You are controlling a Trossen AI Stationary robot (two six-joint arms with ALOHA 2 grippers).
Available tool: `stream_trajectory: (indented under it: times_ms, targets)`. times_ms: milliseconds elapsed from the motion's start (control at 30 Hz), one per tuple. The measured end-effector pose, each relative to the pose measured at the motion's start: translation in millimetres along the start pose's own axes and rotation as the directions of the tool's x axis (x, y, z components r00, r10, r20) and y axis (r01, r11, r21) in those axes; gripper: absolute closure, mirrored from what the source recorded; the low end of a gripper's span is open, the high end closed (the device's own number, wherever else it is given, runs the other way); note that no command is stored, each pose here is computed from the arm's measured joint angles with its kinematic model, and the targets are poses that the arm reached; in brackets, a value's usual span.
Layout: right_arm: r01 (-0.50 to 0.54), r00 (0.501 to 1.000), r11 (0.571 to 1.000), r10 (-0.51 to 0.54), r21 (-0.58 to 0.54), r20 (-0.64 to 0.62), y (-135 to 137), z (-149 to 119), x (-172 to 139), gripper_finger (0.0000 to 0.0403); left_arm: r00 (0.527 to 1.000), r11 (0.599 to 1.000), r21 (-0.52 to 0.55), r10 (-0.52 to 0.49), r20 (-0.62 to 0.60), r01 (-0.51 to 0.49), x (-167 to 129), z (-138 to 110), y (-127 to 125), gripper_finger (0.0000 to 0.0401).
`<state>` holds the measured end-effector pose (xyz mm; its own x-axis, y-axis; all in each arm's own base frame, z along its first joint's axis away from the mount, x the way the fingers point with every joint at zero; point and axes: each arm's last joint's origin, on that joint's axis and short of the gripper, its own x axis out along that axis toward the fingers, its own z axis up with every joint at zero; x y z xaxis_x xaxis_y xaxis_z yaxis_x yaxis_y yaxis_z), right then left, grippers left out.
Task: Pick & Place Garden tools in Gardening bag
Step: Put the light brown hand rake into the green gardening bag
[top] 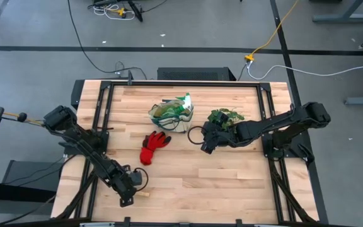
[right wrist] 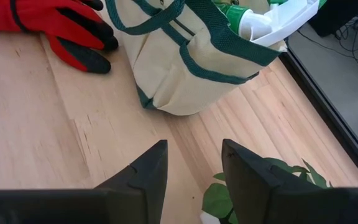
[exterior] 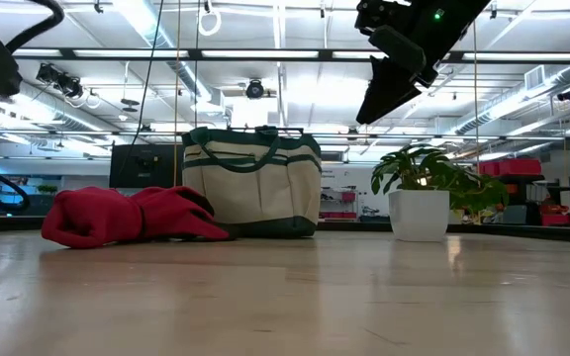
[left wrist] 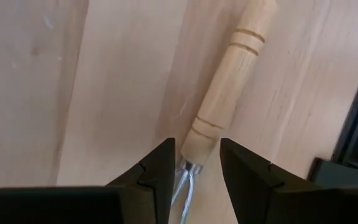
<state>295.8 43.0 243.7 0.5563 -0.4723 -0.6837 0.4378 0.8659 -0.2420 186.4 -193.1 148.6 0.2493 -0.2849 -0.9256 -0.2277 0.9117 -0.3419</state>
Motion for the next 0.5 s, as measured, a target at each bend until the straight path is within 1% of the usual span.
stream_trajectory:
  times_ms: [100,200,333,433,500]
  targets:
    - [0.000,1.000,1.000,0.000,0.000,0.000,0.0,-0.1,0.0,0.0248,1.000,1.000,0.003,0.024,-0.017,-0.024,9.1,-0.5,1.2,0.0269]
    - [0.000,1.000,1.000,0.000,0.001,0.000,0.0,0.1,0.0,0.0248,0.998,1.000,0.001,0.023,-0.050,-0.023,15.2,-0.7,0.8,0.0268]
    - [-0.001,1.000,1.000,0.001,0.004,0.001,0.0,0.2,0.0,0.0248,0.998,0.999,-0.013,0.044,-0.044,-0.045,17.6,-0.2,2.3,0.0271]
    - [-0.002,1.000,1.000,0.002,0.005,0.002,0.1,0.3,0.0,0.0248,0.998,0.998,-0.011,0.060,-0.035,-0.061,15.7,2.2,-0.1,0.0290]
    - [-0.002,1.000,1.000,0.002,0.006,0.004,0.2,0.5,0.0,0.0248,0.997,0.997,-0.010,0.076,-0.034,-0.076,13.7,3.6,-1.9,0.0315]
